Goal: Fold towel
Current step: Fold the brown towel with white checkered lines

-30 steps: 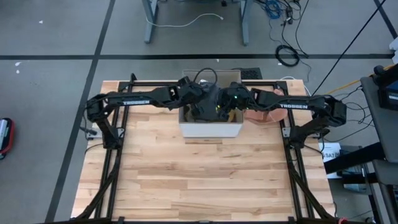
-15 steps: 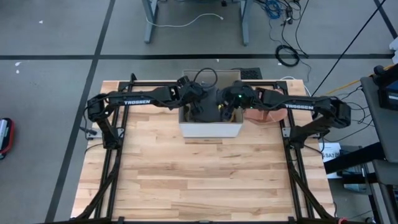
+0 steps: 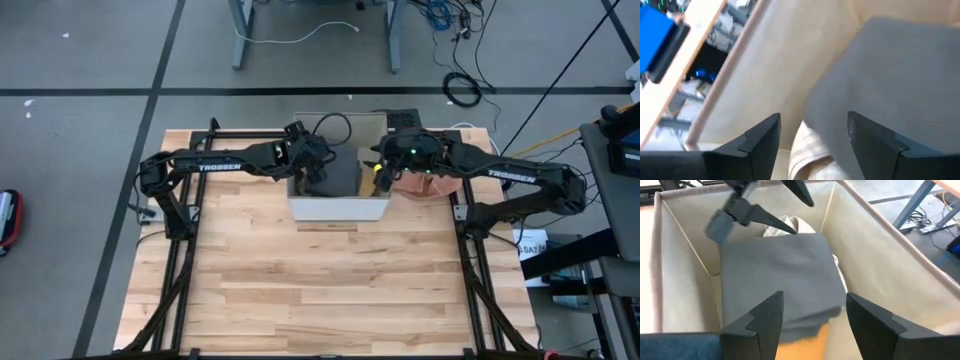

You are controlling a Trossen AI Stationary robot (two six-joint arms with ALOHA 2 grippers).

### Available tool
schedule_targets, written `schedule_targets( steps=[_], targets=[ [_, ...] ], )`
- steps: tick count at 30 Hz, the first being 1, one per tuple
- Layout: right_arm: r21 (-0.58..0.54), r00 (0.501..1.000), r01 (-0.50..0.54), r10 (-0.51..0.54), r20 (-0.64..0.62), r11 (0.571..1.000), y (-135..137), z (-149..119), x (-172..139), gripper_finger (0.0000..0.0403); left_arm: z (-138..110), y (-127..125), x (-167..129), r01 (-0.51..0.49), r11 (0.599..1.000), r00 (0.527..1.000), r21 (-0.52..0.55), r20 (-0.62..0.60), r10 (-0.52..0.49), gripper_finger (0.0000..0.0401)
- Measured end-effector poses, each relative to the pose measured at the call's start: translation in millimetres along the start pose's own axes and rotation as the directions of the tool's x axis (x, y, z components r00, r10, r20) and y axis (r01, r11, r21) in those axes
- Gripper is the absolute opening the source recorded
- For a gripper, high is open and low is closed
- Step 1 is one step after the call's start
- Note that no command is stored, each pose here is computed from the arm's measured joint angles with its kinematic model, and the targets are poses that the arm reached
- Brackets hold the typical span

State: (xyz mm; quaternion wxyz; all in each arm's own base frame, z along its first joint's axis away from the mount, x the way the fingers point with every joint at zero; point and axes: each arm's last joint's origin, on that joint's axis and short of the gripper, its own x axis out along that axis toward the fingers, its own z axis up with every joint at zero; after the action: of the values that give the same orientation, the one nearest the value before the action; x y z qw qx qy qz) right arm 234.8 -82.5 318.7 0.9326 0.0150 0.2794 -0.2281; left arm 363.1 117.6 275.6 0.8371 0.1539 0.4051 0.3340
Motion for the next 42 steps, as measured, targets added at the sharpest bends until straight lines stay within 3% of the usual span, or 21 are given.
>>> schedule_targets(
  steps=[9, 14, 19, 31, 37, 42],
  targets=[
    [0.036, 0.997, 0.022, -0.019, -0.077, 0.999, -7, -13, -40, 0.0199, 41, -11, -42, -0.006, 0.999, 0.987, 0.036, 0.160, 0.001, 0.0236],
    [0.075, 0.968, 0.042, -0.022, -0.250, 0.996, -8, -31, -50, 0.0199, 67, -26, -80, 0.062, 0.997, 0.956, 0.041, 0.283, -0.071, 0.0236],
    [0.101, 0.910, 0.077, -0.029, -0.413, 0.992, -9, -47, -55, 0.0199, 72, -57, -113, 0.146, 0.984, 0.918, 0.103, 0.357, -0.173, 0.0236],
    [0.057, 0.825, 0.095, -0.047, -0.563, 0.994, 5, -73, -58, 0.0199, 53, -130, -182, 0.326, 0.922, 0.832, 0.208, 0.399, -0.385, 0.0236],
    [-0.095, 0.735, 0.015, -0.075, -0.674, 0.995, 13, -124, -37, 0.0199, 21, -166, -187, 0.390, 0.892, 0.818, 0.230, 0.358, -0.450, 0.0236],
    [-0.123, 0.747, 0.014, -0.092, -0.659, 0.992, 17, -117, -32, 0.0199, -6, -189, -178, 0.434, 0.881, 0.803, 0.189, 0.362, -0.473, 0.0236]
  ],
)
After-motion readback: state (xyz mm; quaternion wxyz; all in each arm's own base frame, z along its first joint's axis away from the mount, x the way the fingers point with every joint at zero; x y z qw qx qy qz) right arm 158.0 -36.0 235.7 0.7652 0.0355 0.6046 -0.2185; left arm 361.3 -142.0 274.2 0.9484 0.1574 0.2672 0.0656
